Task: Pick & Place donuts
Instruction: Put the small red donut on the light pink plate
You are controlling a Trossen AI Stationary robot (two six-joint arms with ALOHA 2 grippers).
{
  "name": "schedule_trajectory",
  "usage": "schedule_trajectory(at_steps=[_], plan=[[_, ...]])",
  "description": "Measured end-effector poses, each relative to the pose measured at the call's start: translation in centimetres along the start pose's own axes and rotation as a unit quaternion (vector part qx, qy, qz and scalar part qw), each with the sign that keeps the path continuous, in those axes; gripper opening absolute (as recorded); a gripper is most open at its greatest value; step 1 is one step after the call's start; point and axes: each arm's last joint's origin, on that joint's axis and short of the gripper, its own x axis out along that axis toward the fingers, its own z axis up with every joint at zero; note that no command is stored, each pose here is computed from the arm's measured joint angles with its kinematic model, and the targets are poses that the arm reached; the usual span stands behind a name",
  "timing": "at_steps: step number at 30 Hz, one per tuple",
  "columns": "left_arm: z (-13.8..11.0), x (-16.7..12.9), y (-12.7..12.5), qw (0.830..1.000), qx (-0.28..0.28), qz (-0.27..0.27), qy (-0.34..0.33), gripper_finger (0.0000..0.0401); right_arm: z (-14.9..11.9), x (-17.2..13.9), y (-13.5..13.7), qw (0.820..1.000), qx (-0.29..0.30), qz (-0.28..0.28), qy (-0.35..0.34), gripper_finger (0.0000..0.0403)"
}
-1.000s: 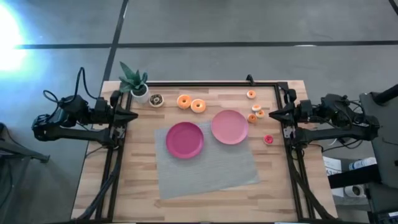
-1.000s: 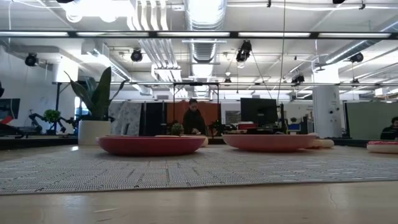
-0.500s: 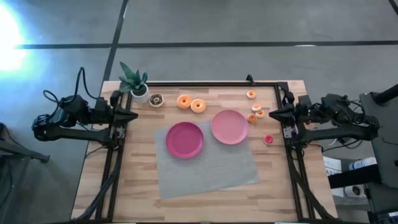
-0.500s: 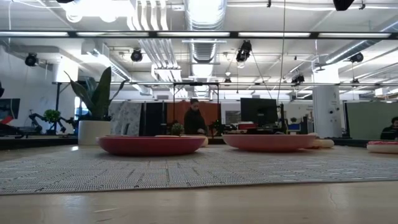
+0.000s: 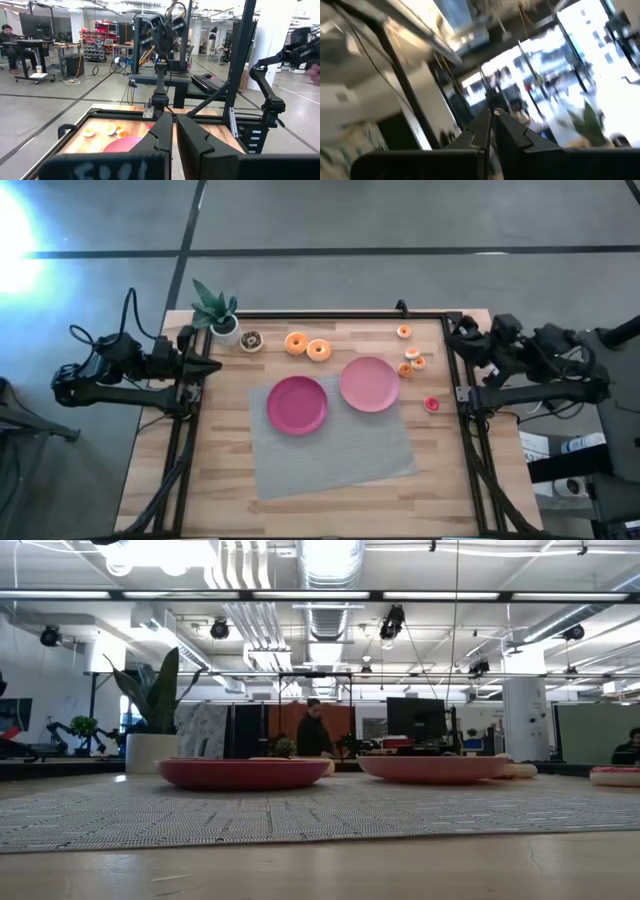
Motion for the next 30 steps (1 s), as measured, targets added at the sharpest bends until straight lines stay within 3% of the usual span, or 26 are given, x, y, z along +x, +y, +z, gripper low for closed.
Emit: schedule_trajectory(at_steps=[5,9,18,24,30], plan=[[0.7,0.2,0.0,0.995,-0.099,-0.001,-0.033,0.0,0.3,1.3,0.1,0.998,-0.031,-0.007,-0.05,0.0018],[0.9,0.4,0.0,0.984,-0.173,-0.006,-0.043,0.0,0.2,2.2,-0.3,0.995,-0.022,-0.056,-0.084,0.0018],[0.6,1.6,0.0,0.984,-0.179,0.002,-0.024,0.0,-1.1,4.4,-1.1,0.992,-0.025,-0.095,-0.08,0.0018],[0.2,3.1,0.0,0.982,-0.187,0.012,-0.001,0.0,-1.5,5.0,-2.0,0.974,-0.027,-0.194,-0.114,0.0018],[1.1,4.1,0.0,0.973,-0.225,-0.001,-0.045,0.0,-1.3,5.2,-1.9,0.973,-0.027,-0.19,-0.13,0.0018]])
